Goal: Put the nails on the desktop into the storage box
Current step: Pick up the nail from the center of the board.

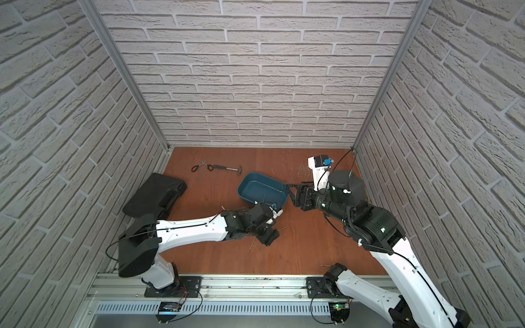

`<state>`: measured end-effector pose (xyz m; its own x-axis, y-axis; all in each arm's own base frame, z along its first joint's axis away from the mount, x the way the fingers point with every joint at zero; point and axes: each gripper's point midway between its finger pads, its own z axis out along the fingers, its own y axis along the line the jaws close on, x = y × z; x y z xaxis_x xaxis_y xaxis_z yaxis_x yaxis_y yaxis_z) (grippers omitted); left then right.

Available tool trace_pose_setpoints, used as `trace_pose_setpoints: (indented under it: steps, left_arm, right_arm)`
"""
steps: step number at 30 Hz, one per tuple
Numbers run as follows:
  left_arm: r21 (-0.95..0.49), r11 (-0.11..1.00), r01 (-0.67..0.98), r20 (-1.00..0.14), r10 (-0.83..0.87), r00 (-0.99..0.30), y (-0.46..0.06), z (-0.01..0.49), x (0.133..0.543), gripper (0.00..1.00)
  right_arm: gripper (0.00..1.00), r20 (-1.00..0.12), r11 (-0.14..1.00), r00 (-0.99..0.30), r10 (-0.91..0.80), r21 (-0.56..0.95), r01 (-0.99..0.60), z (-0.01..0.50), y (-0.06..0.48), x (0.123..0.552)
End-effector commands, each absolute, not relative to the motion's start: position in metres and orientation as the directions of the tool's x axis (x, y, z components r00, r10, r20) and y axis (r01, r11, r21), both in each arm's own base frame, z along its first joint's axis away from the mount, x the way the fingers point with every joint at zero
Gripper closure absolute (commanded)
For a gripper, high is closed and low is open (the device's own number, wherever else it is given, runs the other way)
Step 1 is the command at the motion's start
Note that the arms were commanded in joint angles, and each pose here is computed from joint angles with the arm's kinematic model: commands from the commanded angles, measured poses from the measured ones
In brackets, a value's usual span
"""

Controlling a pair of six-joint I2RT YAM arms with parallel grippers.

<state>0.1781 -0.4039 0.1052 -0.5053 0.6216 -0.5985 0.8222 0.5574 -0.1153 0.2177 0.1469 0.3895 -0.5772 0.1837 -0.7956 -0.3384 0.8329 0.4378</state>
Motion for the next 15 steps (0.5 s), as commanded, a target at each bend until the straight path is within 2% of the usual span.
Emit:
trace_pose_setpoints:
  steps: [1, 6, 15]
  left_arm:
    - [-0.097, 0.419, 0.903, -0.611, 0.691, -0.386, -0.437, 0.107, 0.166, 0.25]
    - [-0.067, 0.319, 0.945, -0.569, 0.766, -0.299, -0.479, 0.09, 0.151, 0.33]
    - [-0.074, 0.224, 0.972, -0.555, 0.801, -0.227, -0.54, 0.07, 0.124, 0.33]
  right_arm:
    - [0.31, -0.783, 0.745, -0.567, 0.254, 0.532, -0.401, 0.421, 0.157, 0.205]
    - [0.3, -0.78, 0.696, -0.556, 0.289, 0.569, -0.437, 0.448, 0.158, 0.194]
    - [0.3, -0.77, 0.664, -0.56, 0.305, 0.594, -0.455, 0.466, 0.165, 0.194]
